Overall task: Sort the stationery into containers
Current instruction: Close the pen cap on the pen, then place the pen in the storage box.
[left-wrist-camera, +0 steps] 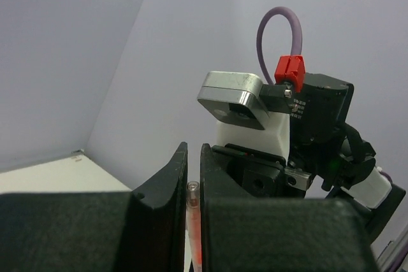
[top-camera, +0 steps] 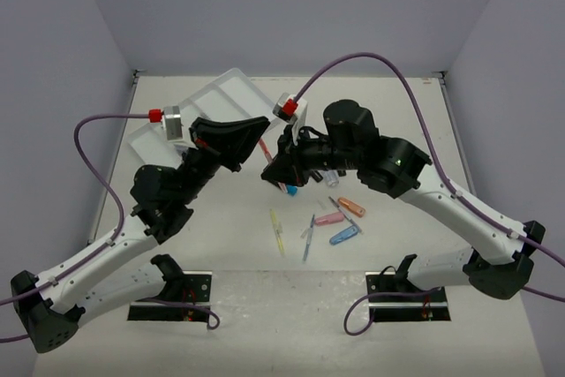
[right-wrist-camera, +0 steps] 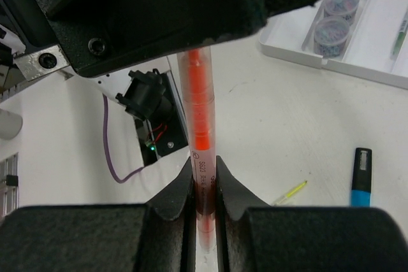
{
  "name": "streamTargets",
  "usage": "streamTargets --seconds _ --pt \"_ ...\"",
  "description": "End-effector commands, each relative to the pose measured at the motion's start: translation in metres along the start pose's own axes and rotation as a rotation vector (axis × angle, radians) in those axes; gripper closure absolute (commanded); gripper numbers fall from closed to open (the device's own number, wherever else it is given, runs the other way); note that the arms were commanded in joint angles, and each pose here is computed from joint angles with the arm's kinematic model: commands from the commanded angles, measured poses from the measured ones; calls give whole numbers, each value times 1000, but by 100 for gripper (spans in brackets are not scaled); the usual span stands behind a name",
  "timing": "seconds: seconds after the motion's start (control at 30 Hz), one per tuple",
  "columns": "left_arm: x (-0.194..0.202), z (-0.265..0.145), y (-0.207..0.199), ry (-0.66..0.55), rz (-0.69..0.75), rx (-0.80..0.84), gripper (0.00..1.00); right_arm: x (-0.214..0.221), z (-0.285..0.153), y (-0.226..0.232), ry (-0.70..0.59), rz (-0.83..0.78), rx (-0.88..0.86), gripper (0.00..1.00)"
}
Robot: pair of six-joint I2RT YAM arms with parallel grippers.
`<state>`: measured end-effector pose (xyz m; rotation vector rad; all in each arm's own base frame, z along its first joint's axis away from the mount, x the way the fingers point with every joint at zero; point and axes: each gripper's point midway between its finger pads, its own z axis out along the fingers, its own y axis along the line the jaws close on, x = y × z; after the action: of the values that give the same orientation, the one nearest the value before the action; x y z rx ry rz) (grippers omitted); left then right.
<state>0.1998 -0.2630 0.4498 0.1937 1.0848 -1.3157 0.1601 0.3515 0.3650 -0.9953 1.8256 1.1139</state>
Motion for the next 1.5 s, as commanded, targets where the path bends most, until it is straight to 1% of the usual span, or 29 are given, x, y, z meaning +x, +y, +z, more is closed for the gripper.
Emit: streamTargets --seconds 0.0,0.07,0.13,0.17,0.27,0.33,0.37,0.4,0.43,0.47,0.5,0.53,0.57,0.6,0.67,0.7,0.73,0.77,0.8,0.83,0.9,0.97,1.1,1.17,1.27,1.3,1.37,1.47 --pt "116 -55 39 496 -31 -203 94 -115 -31 14 -501 -161 -12 100" --pt "93 -52 49 459 21 -303 87 -88 -19 12 -445 -146 -47 100" --pt "79 -52 53 438 52 -352 73 -69 -13 11 -412 -130 -71 100" --pt "73 -51 54 428 64 -363 69 -61 -11 11 -399 -124 -80 100" --pt "68 -48 54 417 73 -373 69 -45 -5 8 -362 -114 -91 100" --pt "73 -46 55 434 74 -372 72 -38 -3 7 -345 -106 -94 100" --pt "76 -45 56 442 70 -368 75 -37 -3 8 -342 -105 -99 100" --pt "79 -45 56 449 67 -363 79 -36 -3 8 -340 -103 -102 100" --pt "79 -44 55 448 66 -357 92 -36 -3 9 -338 -103 -104 100" --pt "82 -44 57 451 65 -364 100 -36 -4 9 -337 -105 -107 100" --pt "83 -44 58 455 70 -366 100 -35 -4 8 -338 -105 -100 100" --pt "81 -41 60 448 77 -375 100 -33 -3 4 -339 -101 -78 98" --pt "79 -42 67 443 89 -417 100 -32 -2 -1 -339 -94 -54 89" --pt "76 -44 82 440 107 -503 100 -29 -1 -9 -333 -83 -17 71" --pt "66 -49 113 433 152 -699 100 -16 -1 -29 -306 -56 87 28" --pt "61 -54 134 437 161 -821 100 0 -1 -46 -278 -29 162 12" --pt "64 -60 158 455 153 -929 100 11 -3 -58 -265 -12 224 3" --pt "60 -69 187 463 123 -1024 100 15 -12 -71 -279 2 297 1" --pt "51 -78 214 453 84 -1094 100 23 -20 -85 -283 21 370 1" --pt "49 -84 237 441 45 -1141 100 36 -25 -96 -265 44 422 1" --pt "32 -95 273 389 13 -1223 100 44 -34 -110 -263 67 482 1" --pt "22 -109 323 352 -26 -1349 100 56 -53 -130 -274 110 578 1" --pt "19 -124 393 324 -57 -1510 100 65 -67 -151 -306 188 652 1" --pt "22 -142 429 328 -71 -1597 100 67 -67 -154 -310 199 658 1" --pt "25 -155 470 312 -111 -1662 100 71 -64 -154 -308 203 649 1" --pt "22 -150 472 303 -115 -1650 100 70 -65 -154 -312 202 647 1" --pt "33 -164 492 313 -153 -1695 100 73 -64 -154 -308 204 644 1" --pt "41 -170 508 320 -156 -1722 100 73 -63 -154 -307 204 638 1"
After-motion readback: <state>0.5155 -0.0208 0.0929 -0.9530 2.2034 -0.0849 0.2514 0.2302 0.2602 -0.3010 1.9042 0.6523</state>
